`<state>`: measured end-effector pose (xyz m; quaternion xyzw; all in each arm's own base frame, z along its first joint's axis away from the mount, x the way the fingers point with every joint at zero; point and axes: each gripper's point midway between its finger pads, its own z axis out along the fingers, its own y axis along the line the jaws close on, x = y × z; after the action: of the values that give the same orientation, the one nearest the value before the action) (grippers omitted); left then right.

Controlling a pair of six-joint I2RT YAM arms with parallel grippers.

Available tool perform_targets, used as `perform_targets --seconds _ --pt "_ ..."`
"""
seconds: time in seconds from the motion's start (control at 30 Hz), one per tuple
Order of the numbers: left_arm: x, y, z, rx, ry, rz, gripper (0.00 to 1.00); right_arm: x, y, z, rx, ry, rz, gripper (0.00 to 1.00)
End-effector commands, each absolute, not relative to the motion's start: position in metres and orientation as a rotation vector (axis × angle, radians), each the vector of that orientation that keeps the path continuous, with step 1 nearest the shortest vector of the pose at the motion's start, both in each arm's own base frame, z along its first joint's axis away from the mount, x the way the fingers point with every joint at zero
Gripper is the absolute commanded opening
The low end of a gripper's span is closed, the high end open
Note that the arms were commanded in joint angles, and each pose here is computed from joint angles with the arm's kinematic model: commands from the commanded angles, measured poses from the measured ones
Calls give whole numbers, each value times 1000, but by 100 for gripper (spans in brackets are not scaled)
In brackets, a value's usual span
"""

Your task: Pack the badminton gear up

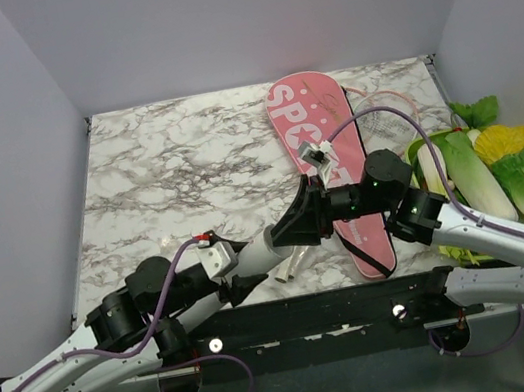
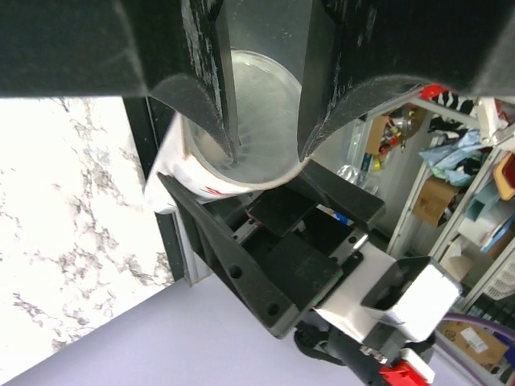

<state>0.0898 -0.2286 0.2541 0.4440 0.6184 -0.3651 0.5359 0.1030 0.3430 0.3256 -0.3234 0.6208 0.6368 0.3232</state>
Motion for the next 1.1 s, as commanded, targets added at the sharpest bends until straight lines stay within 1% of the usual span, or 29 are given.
perform_targets --seconds 0.0,0.17,0.27,0.3,0.37,0.47,0.6,0.7,0.73,0.77,0.83,0.87,0.93,0.97,1.03,1.07 --pt "77 -234 280 990 1400 -1011 0 112 339 283 -790 1774 1613 44" --pt "76 -233 283 986 1385 -1016 0 110 335 270 -788 1801 1604 44" --pt "77 -232 284 979 1379 -1014 0 109 334 264 -811 1807 1597 41" --pt "77 -232 285 977 1378 -1013 0 107 333 259 -823 1828 1583 38" --pt "80 -231 284 963 1389 -1001 0 106 332 255 -838 1842 1573 34" --pt "85 -228 285 934 1408 -977 0 103 327 250 -863 1864 1553 34" --pt "105 -216 289 825 1428 -879 0 98 324 247 -893 1863 1540 34" --pt "116 -214 287 815 1469 -807 0 104 321 263 -851 1821 1507 37" --pt "123 -211 284 803 1503 -761 0 112 320 268 -807 1816 1466 39" --pt "124 -211 296 807 1492 -746 0 118 319 283 -777 1783 1445 40" --pt "138 -215 287 828 1578 -644 0 135 308 290 -668 1820 1327 41" --pt "143 -215 305 814 1567 -623 0 139 304 305 -640 1787 1306 41" --pt "155 -223 302 874 1604 -515 0 149 290 323 -543 1743 1245 40" --pt "164 -220 320 837 1592 -468 0 151 285 331 -516 1721 1231 40" --pt "179 -227 320 878 1605 -360 0 160 270 343 -437 1700 1165 40" --pt "188 -224 336 846 1593 -327 0 162 267 345 -419 1697 1148 40"
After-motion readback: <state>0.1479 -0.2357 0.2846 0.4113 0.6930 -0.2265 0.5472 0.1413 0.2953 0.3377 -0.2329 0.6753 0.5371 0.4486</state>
